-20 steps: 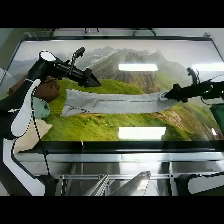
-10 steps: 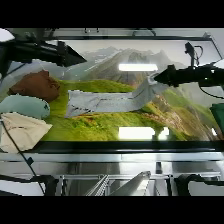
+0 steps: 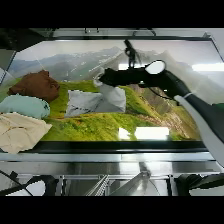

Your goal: Fold the shirts.

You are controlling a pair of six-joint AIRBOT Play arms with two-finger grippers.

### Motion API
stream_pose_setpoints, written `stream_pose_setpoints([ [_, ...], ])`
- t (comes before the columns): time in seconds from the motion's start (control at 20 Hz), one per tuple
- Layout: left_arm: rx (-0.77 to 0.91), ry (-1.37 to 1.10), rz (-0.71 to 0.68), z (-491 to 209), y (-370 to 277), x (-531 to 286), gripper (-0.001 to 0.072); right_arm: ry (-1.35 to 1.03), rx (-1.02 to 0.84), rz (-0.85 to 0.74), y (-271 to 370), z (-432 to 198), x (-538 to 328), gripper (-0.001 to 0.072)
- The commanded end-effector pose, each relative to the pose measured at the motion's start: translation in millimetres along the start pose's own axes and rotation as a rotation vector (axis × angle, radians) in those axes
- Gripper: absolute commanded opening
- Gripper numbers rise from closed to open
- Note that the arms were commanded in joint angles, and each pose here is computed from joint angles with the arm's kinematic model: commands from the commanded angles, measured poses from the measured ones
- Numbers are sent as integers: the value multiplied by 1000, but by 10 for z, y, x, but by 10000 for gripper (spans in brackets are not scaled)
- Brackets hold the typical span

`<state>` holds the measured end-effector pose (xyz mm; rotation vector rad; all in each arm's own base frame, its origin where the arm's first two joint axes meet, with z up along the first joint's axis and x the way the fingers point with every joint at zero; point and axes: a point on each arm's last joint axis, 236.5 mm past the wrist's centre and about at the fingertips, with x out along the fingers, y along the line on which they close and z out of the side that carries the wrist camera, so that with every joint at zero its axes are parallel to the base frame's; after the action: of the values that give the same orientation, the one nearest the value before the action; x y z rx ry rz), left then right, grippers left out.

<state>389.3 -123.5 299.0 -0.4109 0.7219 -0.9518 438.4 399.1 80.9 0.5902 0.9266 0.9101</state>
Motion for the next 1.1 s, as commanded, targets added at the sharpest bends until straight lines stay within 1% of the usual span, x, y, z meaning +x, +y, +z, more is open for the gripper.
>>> stream_pose_setpoints([
  [0.0,-2,-38,53,22,73,-286,19,41,-19,45,242,-244,740,15],
  [0.1,-17,-38,65,-14,164,-362,19,79,-26,69,271,-415,1103,17],
  [0.15,-27,-43,43,-38,187,-369,19,102,-24,76,246,-513,1251,109],
  [0.2,-44,-49,18,-70,222,-365,19,132,-23,81,198,-641,1389,360],
  [0.25,-74,-63,-14,-94,263,-352,19,163,-16,80,117,-755,1473,463],
  [0.3,-107,-80,-38,-111,319,-330,19,195,5,76,38,-848,1498,463],
  [0.4,-162,-120,-78,-129,421,-312,19,246,28,87,-56,-834,1360,459],
  [0.45,-186,-137,-95,-138,457,-315,19,270,34,101,-75,-765,1214,440],
  [0.5,-181,-145,-115,-144,451,-307,19,299,29,118,-85,-680,1016,339],
  [0.6,-185,-147,-142,-161,423,-291,19,342,32,116,-171,-496,608,332],
  [0.65,-183,-145,-149,-160,401,-278,19,362,37,93,-260,-424,408,318],
  [0.7,-180,-146,-160,-151,370,-265,15,388,48,43,-415,-374,199,280],
  [0.9,-153,-76,-221,-285,191,-198,14,465,100,-266,-1232,-350,-466,280],
  [0.95,-147,-62,-231,-313,159,-184,14,464,118,-323,-1389,-367,-550,274],
  [1.0,-146,-57,-234,-321,148,-177,14,452,145,-373,-1553,-382,-594,244],
  [1.05,-146,-58,-235,-319,147,-177,13,438,184,-407,-1685,-414,-592,321],
])
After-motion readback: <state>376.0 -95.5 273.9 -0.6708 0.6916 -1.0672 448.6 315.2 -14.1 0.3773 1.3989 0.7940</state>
